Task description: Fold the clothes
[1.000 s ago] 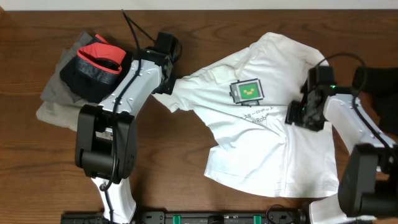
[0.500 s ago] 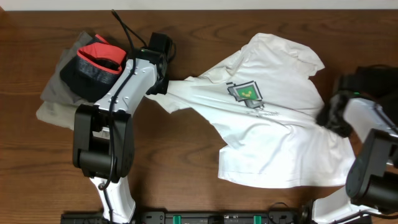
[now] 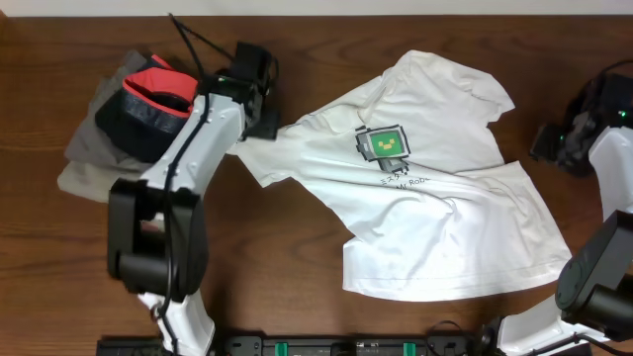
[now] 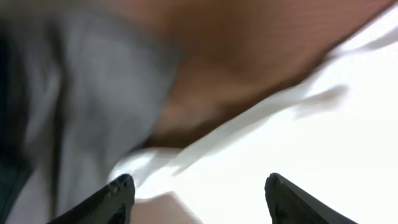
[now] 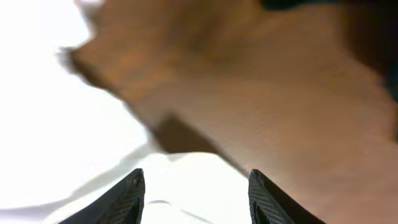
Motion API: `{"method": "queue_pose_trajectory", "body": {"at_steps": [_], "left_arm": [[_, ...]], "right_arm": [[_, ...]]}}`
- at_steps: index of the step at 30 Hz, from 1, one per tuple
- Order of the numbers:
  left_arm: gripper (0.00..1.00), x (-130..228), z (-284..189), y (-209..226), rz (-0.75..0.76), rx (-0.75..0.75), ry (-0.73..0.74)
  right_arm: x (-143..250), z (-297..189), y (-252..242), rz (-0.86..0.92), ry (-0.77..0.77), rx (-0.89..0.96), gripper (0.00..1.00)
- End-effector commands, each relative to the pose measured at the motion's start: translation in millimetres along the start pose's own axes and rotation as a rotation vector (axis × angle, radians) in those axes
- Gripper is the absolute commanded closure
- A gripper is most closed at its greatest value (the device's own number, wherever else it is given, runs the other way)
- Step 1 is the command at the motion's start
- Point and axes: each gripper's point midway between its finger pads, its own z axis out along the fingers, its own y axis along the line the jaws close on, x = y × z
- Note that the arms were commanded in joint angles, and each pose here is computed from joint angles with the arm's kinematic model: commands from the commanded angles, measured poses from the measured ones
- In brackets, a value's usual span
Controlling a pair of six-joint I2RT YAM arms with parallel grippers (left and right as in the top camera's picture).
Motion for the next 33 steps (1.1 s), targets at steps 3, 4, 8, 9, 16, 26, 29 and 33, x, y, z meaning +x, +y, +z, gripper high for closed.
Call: {"method": "queue_pose_trajectory", "body": {"at_steps": [3,4,8,9,16,26,29,33], "left_arm": [[0.32,-44,-41,-89,0.183,0.394,-0.212],[0.32,-46,-37,-97,0.208,0.399,-0.222],[0.31,-42,-3,-127,0.342,0.416,-0.230],[0.32,-41,6,-133,0.374,0.419,-0.231],[0.32,-38,37,-164,0.484,0.428,-0.261],[0.42,-29,59,-184,0.605,0.435,-0.277],[0.43,-25,65,-185,0.606,0.437,-0.265],[0.50,-30,64,-186,0.607,0.436,-0.289]], "right_arm": [[15,-8,48,-0.021,0.074,-0.248,0.44],[18,-8,49,-0.023,0.084,-0.248,0.44],[27,-8,57,-0.042,0.114,-0.251,0.43],[28,-8,60,-0.050,0.116,-0.253,0.43],[35,-8,78,-0.102,0.128,-0.259,0.42],[43,-6,91,-0.151,0.143,-0.242,0.41],[46,-6,90,-0.155,0.153,-0.224,0.41],[46,-5,87,-0.156,0.151,-0.206,0.41]]}}
